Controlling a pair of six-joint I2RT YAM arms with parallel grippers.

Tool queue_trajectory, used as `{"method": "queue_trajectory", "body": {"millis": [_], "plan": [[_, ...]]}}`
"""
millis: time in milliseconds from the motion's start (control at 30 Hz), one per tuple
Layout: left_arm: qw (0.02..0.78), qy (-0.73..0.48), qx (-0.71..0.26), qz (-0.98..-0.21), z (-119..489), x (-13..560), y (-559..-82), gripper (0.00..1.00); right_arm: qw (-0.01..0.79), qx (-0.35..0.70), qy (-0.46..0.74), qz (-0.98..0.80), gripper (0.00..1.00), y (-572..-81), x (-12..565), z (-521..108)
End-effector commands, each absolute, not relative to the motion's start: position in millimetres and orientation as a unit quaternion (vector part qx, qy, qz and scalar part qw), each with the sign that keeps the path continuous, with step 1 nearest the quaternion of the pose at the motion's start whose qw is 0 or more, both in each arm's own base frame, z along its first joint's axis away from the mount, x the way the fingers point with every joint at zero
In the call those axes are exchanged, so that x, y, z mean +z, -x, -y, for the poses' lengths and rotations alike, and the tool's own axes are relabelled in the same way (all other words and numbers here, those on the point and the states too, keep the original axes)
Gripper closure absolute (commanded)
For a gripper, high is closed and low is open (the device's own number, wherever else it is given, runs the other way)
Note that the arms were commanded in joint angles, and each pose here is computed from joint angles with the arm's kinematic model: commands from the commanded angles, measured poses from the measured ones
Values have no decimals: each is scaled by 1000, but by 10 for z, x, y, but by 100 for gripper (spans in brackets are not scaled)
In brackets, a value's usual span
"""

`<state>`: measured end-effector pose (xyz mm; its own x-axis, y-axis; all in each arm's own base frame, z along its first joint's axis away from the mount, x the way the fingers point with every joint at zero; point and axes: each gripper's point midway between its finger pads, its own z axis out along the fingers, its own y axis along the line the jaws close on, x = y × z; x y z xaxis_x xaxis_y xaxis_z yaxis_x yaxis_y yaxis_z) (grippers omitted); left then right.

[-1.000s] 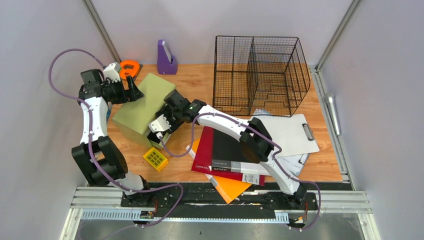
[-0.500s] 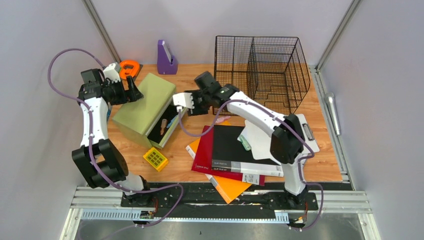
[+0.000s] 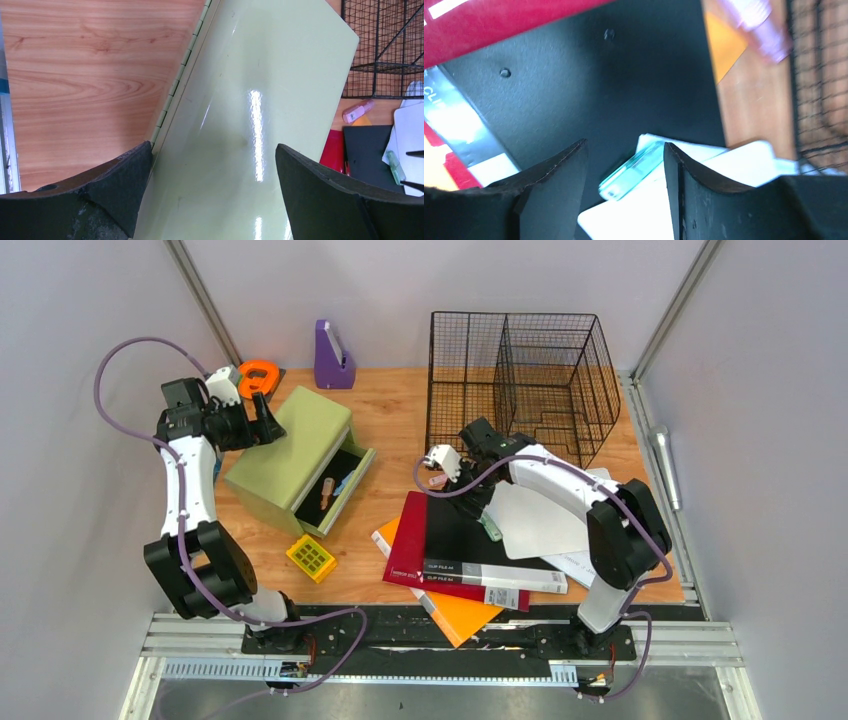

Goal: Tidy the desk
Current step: Place the stationery in the drawer, then pick up the stationery from the center of the board.

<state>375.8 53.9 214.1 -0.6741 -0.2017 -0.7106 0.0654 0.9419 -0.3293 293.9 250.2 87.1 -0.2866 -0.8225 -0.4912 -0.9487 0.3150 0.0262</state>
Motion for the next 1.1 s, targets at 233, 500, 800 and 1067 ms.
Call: {"method": "queue_trajectory", "body": {"millis": [233,500,800,1067], "plan": [[398,44,-187,-897,-369,2234,-3605,1,136,124,479,-858,42,-2563,549,-2057],[399,43,-187,-897,-364,2230,-3590,1,110,104,476,-866,42,-2544,334,-1923],[394,45,-191,-898,-362,2187,-3609,1,78,83,485,-867,51,-2492,76,-1795],[397,43,-187,-898,-375,2209,-3611,1,101,135,498,-851,98,-2628,527,-2142]]}}
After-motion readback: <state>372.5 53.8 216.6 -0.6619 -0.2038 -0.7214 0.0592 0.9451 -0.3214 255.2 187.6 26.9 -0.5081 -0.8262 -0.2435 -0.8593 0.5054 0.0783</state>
